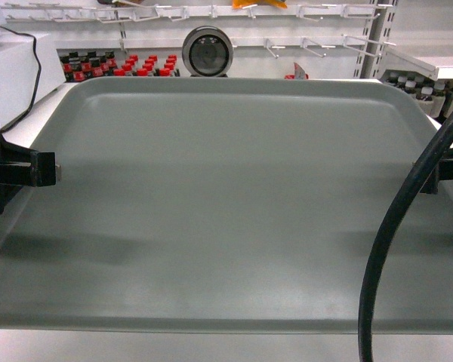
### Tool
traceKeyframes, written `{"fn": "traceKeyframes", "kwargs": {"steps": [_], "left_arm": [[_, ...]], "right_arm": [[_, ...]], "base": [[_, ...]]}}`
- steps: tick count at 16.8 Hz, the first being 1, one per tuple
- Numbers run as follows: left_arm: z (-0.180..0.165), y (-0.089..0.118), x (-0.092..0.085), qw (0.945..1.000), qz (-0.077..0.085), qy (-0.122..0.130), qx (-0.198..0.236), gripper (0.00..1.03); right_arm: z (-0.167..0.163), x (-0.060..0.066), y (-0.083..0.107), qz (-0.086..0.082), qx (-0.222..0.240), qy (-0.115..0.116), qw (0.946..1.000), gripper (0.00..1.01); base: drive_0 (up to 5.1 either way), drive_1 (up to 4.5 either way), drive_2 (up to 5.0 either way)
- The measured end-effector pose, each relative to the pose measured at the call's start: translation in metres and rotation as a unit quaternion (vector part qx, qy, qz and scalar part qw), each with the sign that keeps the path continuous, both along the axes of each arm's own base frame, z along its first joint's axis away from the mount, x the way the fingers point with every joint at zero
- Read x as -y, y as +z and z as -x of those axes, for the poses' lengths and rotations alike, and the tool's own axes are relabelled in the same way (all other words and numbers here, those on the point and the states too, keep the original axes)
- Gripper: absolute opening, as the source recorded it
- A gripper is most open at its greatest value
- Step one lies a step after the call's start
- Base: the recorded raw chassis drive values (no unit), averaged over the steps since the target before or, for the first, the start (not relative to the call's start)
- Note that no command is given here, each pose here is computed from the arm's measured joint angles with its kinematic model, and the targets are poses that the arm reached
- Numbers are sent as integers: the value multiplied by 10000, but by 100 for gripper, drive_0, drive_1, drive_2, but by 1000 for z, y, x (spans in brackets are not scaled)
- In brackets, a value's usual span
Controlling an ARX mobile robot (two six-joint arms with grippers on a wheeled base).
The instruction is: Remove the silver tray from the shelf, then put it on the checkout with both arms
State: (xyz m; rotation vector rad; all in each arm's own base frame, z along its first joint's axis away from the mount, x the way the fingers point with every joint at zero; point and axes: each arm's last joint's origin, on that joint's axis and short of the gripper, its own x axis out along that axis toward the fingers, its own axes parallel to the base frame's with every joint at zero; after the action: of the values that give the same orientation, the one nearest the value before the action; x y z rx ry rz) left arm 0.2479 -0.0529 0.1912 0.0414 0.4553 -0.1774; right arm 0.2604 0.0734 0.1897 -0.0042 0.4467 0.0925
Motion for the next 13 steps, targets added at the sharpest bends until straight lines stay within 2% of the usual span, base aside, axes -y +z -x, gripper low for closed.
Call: {"fn": "traceKeyframes", "kwargs": {"steps": [5, 6, 7, 8, 9, 10, 13], "left_arm": [[0, 0, 0, 10000, 0, 0, 0, 3], [0, 0, 0, 10000, -1, 16, 8, 3], [-3, 1, 4, 9984, -170, 486, 241, 3], [-8, 3, 4, 9949, -340, 865, 383, 3], [-14, 4, 5, 9924, -427, 1052, 473, 3], [-22, 3, 3, 9909, -457, 1161, 508, 3], [-51, -3, 0, 9910, -565, 1110, 492, 3]], "right_arm": [[0, 0, 0, -1, 0, 2, 10000, 2], [-1, 0, 1, -62, 130, 22, 9999, 2], [-3, 1, -2, -388, 624, 184, 9971, 2], [-9, -1, -4, -531, 872, 287, 9944, 2], [-14, -3, -6, -650, 992, 372, 9922, 2], [-20, -5, -7, -682, 1024, 388, 9917, 2], [-44, -10, -9, -684, 841, 365, 9934, 2]], "base": [[0, 0, 0], [0, 0, 0], [0, 0, 0], [0, 0, 0], [0, 0, 0], [0, 0, 0], [0, 0, 0]]}}
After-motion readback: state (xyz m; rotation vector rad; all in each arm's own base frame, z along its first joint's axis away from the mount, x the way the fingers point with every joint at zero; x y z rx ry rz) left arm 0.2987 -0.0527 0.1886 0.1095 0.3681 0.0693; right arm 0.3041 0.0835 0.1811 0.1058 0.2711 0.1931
